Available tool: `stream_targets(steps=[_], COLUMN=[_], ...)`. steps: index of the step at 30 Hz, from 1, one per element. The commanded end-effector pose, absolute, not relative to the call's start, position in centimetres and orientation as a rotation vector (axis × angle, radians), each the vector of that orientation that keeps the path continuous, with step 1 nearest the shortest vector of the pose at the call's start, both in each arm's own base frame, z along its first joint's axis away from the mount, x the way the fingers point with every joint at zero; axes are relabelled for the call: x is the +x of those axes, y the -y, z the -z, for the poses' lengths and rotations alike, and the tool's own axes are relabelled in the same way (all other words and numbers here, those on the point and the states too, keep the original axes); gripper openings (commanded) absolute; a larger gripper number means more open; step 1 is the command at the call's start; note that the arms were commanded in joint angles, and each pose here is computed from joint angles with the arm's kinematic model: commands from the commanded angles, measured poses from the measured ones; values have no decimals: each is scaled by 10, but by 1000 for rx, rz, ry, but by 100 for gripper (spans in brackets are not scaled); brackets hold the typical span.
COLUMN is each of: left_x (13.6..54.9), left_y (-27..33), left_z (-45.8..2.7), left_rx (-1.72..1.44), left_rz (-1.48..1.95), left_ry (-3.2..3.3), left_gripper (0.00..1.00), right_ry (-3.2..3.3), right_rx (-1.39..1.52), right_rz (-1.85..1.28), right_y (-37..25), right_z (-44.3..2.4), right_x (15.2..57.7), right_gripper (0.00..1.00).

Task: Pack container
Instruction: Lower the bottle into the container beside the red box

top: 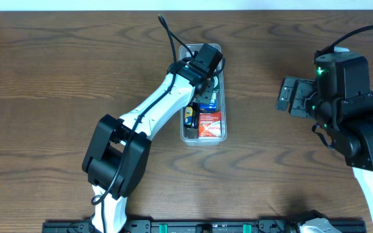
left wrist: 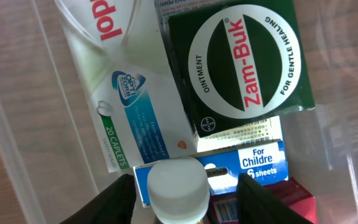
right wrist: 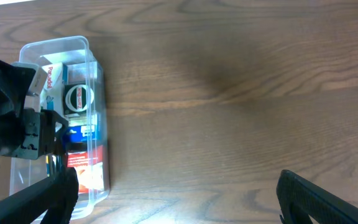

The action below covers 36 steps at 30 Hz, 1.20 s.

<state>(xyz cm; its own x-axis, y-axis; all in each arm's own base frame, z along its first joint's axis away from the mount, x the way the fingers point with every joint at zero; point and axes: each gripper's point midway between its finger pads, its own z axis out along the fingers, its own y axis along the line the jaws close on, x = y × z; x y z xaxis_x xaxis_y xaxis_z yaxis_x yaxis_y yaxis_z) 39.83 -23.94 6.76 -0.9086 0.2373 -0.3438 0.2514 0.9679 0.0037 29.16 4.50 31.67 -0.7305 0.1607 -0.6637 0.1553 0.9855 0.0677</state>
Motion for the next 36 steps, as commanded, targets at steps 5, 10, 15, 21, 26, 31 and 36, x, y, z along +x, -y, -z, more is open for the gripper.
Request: stream_targets(steps=[5,10,15,21,26,31,36], left_x=[399,400,401,402,406,404,397], left_y=[236,238,239,239,232,230,230], left_z=[-56,-48,-49,-51,-69,-104,-141], left_rx=[383,392,428,453,449,450,442], left_rz=[23,25,22,20,-39,-35,4], left_ry=[-2785,-2795,-2783,-2774,-2729,-2664,-2605], left_gripper=[50,47,35,25,25,25,25], right_ry=[-2396,-2396,-2396,-2396,-2396,-2396,-2396], right_rx=[228,228,228,228,228,228,228], right_rz=[22,22,21,21,21,21,21], right_y=[-38,-38,-38,-38,-38,-38,-38], right_z=[-317,-317,-317,-317,-317,-317,-317], right_x=[293,293,293,293,293,293,293], right_gripper=[99,99,99,99,99,99,99])
